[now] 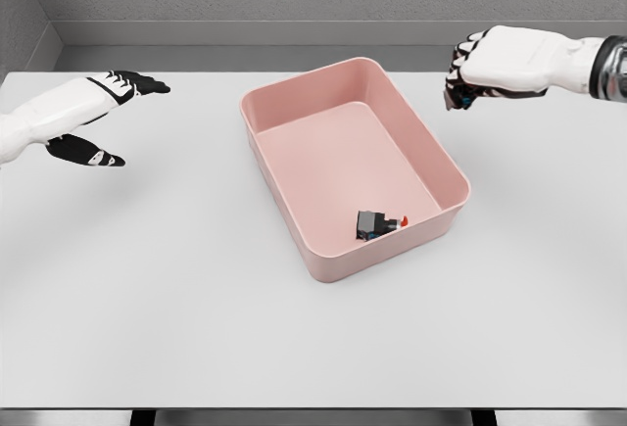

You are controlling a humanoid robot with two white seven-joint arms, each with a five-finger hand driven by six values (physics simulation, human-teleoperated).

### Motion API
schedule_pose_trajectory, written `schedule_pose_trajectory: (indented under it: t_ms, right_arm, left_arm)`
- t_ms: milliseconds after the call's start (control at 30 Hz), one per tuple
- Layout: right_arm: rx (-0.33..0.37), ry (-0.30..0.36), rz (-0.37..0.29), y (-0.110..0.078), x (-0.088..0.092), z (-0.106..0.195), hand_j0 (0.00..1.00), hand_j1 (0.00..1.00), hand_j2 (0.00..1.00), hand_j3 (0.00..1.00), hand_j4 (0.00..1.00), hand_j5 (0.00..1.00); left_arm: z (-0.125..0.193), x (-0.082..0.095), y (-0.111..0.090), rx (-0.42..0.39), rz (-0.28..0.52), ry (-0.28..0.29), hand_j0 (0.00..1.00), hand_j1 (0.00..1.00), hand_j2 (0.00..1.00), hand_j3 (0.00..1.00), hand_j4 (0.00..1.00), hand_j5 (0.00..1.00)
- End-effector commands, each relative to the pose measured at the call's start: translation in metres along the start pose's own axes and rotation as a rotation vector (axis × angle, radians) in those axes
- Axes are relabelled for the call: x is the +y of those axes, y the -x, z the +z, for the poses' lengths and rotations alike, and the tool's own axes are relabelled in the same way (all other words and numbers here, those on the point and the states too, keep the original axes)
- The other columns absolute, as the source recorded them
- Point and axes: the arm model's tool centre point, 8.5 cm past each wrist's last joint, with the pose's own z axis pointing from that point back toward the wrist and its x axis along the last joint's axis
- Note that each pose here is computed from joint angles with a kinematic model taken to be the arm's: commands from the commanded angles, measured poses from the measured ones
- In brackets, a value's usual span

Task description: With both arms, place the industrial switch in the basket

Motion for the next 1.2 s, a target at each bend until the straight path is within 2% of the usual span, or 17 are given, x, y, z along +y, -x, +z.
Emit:
schedule_pose_trajectory:
  t_ms: [0,300,767,933,967,1000,1033,1167]
  right_arm:
    - [-0.014,0.008,0.007,-0.005,-0.003,-0.002,0.38,0.38,0.38,0.38,0.38,0.38]
    - [-0.089,0.039,0.021,-0.031,-0.01,-0.021,0.39,0.39,0.39,0.39,0.39,0.39]
    - [-0.148,0.082,0.023,-0.053,-0.02,-0.05,0.41,0.41,0.41,0.41,0.41,0.41]
    - [-0.18,0.103,0.019,-0.063,-0.025,-0.061,0.58,0.58,0.58,0.58,0.58,0.58]
    - [-0.179,0.105,0.017,-0.064,-0.026,-0.062,0.71,0.71,0.71,0.71,0.71,0.71]
    - [-0.186,0.116,0.01,-0.068,-0.029,-0.067,0.91,0.91,0.91,0.91,0.91,0.91]
    - [-0.186,0.117,0.009,-0.068,-0.029,-0.067,0.99,0.99,0.99,0.99,0.99,0.99]
    - [-0.185,0.117,0.008,-0.068,-0.029,-0.067,1.0,1.0,1.0,1.0,1.0,1.0]
  left_arm:
    - [0.001,0.001,0.0,0.001,0.005,-0.004,1.0,1.0,1.0,1.0,1.0,1.0]
    - [0.002,0.002,0.001,0.004,0.004,-0.005,1.0,1.0,1.0,1.0,1.0,1.0]
    - [0.006,0.005,0.005,0.02,-0.001,-0.007,1.0,1.0,1.0,1.0,1.0,1.0]
    - [0.006,0.004,0.005,0.02,0.002,-0.007,1.0,1.0,1.0,1.0,1.0,1.0]
    - [0.006,0.004,0.005,0.02,0.002,-0.007,1.0,1.0,1.0,1.0,1.0,1.0]
    - [0.007,0.004,0.005,0.021,0.001,-0.006,1.0,1.0,1.0,1.0,1.0,1.0]
    - [0.006,0.004,0.005,0.02,0.002,-0.007,1.0,1.0,1.0,1.0,1.0,1.0]
    - [0.007,0.005,0.005,0.021,0.0,-0.007,1.0,1.0,1.0,1.0,1.0,1.0]
